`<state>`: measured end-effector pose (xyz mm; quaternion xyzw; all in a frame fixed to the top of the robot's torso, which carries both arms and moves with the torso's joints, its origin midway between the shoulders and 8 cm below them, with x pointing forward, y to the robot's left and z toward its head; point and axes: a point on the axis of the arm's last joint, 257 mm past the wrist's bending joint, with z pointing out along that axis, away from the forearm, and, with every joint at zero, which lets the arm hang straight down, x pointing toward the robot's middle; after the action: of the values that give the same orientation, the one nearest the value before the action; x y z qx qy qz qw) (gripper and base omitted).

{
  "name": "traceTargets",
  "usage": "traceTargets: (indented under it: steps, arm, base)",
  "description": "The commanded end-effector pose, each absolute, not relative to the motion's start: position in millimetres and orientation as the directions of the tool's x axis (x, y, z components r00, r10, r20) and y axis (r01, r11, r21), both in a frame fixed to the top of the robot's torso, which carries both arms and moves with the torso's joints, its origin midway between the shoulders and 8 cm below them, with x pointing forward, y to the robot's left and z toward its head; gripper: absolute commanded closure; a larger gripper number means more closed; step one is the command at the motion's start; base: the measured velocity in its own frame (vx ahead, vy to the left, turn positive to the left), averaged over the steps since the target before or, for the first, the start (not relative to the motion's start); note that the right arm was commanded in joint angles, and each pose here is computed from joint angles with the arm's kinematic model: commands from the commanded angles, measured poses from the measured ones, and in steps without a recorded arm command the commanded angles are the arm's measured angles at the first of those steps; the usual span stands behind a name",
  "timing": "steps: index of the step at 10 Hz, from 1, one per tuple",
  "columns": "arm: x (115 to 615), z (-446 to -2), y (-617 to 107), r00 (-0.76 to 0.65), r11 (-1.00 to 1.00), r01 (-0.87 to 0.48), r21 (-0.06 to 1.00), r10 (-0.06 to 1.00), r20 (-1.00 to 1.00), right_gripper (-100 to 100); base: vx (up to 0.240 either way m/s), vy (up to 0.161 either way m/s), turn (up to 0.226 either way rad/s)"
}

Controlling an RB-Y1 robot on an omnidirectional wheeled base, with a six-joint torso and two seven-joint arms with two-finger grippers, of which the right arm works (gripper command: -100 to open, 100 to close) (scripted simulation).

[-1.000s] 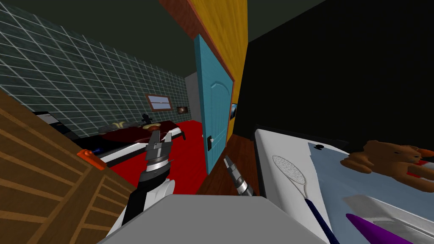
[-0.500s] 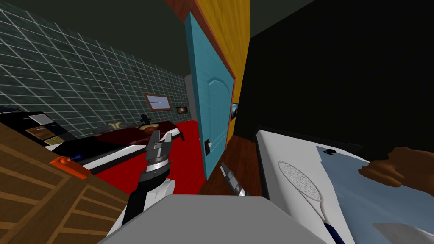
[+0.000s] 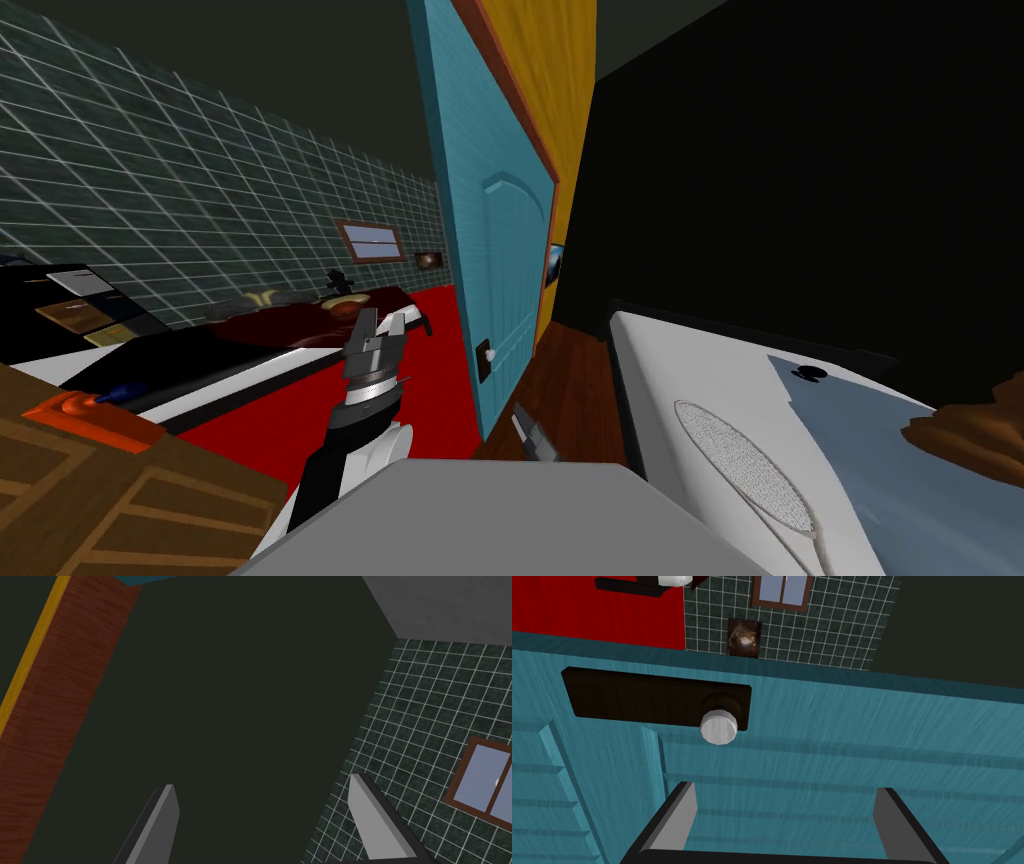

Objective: Push the door open

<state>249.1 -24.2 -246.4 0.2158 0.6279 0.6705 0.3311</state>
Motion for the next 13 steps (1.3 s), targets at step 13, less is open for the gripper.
traceTargets:
  steps: [13]
  arm:
    - [195.2,-286.6,1.7,-0.798,-0.001,-0.036,0.999,0.603,-0.028,-100]
  base:
    - [0.099,-0.015,0.031]
